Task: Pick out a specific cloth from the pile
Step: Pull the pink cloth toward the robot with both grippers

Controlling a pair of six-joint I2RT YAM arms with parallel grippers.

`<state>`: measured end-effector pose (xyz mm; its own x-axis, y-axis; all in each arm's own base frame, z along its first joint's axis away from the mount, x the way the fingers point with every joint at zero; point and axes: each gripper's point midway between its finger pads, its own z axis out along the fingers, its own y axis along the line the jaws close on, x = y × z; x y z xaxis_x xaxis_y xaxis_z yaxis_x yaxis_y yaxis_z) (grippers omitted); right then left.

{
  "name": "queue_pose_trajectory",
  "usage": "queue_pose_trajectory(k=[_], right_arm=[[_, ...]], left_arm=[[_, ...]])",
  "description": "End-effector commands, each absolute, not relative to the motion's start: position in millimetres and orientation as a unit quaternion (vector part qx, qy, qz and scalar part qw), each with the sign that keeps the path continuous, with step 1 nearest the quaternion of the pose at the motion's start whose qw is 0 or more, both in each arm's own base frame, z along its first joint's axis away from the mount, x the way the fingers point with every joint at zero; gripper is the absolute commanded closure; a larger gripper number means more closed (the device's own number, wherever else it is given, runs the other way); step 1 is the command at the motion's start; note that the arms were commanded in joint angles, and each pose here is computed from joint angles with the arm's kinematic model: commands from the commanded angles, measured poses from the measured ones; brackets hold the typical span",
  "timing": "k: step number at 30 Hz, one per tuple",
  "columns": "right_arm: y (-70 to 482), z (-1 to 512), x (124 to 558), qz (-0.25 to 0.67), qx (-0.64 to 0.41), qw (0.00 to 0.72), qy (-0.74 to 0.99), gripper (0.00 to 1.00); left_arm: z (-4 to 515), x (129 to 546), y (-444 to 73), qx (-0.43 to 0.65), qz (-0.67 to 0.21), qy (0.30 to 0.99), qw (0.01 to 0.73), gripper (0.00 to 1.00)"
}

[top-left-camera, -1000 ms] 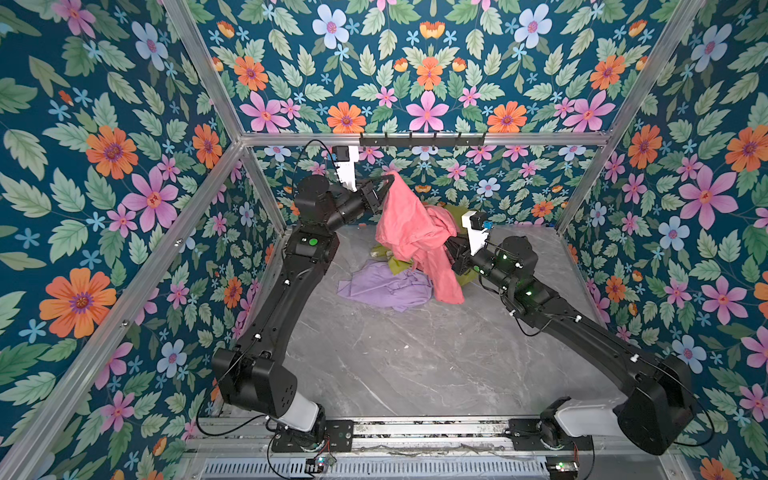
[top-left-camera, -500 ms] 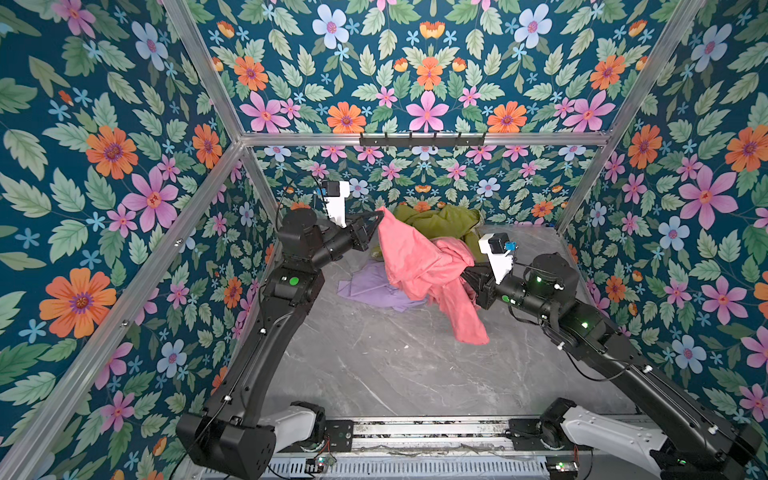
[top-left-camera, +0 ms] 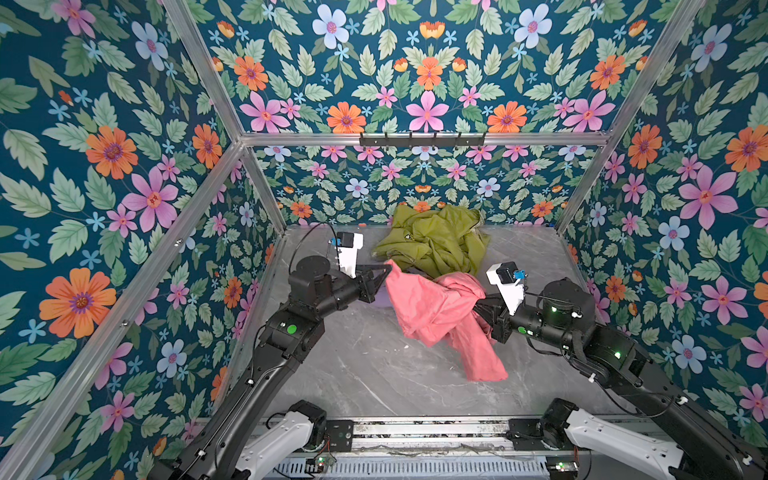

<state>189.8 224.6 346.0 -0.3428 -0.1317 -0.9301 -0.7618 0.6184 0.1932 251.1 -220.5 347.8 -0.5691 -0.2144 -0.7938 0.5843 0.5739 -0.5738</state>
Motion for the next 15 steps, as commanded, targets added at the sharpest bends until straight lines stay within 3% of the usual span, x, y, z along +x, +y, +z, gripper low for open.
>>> queue_pose_trajectory(k=[1,15], right_arm=[[216.4,344.2,188.3,0.313,-0.286,0.497,0.757,0.97],[212.4,280.1,187.8,0.284,-0.298,0.464,0.784,0.96]], left_arm=[[318.9,237.0,-229.1,0.114,-0.451,0.785,0.408,1.0],[183.0,193.9,-267.9,0.105,-0.442,0.845,0.282,1.0]])
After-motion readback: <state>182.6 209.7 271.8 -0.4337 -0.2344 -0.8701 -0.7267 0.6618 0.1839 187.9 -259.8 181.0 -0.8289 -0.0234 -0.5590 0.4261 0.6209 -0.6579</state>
